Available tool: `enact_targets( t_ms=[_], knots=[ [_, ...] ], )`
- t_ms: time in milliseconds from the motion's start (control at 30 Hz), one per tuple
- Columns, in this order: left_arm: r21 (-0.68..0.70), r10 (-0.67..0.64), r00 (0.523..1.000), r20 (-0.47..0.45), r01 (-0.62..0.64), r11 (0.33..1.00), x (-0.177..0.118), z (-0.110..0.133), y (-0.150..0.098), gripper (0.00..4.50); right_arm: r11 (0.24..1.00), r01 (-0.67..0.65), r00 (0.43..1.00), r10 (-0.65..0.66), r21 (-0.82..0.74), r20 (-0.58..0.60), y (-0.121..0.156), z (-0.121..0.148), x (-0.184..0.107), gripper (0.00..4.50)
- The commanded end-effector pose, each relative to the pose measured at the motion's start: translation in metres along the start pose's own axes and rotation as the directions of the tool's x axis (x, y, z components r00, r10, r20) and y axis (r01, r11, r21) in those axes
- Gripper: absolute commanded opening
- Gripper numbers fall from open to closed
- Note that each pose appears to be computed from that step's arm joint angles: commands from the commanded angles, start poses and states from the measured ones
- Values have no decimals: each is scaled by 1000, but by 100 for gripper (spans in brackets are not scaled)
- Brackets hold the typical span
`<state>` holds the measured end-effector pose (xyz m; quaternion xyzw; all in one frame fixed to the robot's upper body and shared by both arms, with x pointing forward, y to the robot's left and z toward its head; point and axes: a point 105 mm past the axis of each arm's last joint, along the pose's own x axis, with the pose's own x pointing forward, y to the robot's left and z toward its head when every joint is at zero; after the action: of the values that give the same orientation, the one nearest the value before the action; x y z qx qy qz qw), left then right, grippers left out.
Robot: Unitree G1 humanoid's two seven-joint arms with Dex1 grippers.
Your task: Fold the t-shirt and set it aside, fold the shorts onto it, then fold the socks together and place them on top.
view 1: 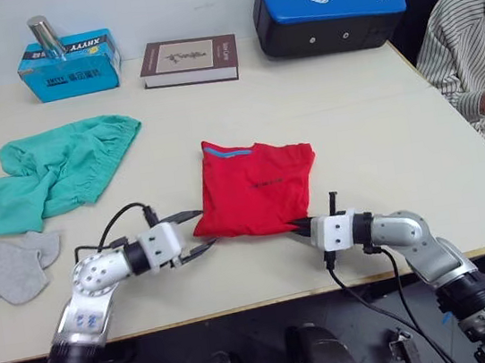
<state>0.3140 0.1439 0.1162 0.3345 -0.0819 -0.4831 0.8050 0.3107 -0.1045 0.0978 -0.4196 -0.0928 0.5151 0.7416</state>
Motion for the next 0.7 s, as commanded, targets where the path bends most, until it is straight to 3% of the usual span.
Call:
enact_targets(
  t_ms=[33,67,167,433,700],
  knots=[
    [44,-41,998,-37,43,998,12,-12,-1,306,1000,3,999,-2,-21,32,-4,7,3,0],
    [38,-42,998,-47,44,998,15,-16,2,306,1000,2,999,-1,-21,32,-5,8,3,0],
    [43,-57,998,-26,59,997,20,-15,6,244,1000,-1,1000,2,-28,25,-6,7,1,0],
    [49,-193,981,-26,194,980,2,-5,-27,6,1000,5,999,-6,-24,-50,-1,-2,-18,0],
    [-9,-75,991,-108,74,997,-28,8,-57,6,1000,18,991,-17,11,-131,22,-7,-37,0]
  ],
)
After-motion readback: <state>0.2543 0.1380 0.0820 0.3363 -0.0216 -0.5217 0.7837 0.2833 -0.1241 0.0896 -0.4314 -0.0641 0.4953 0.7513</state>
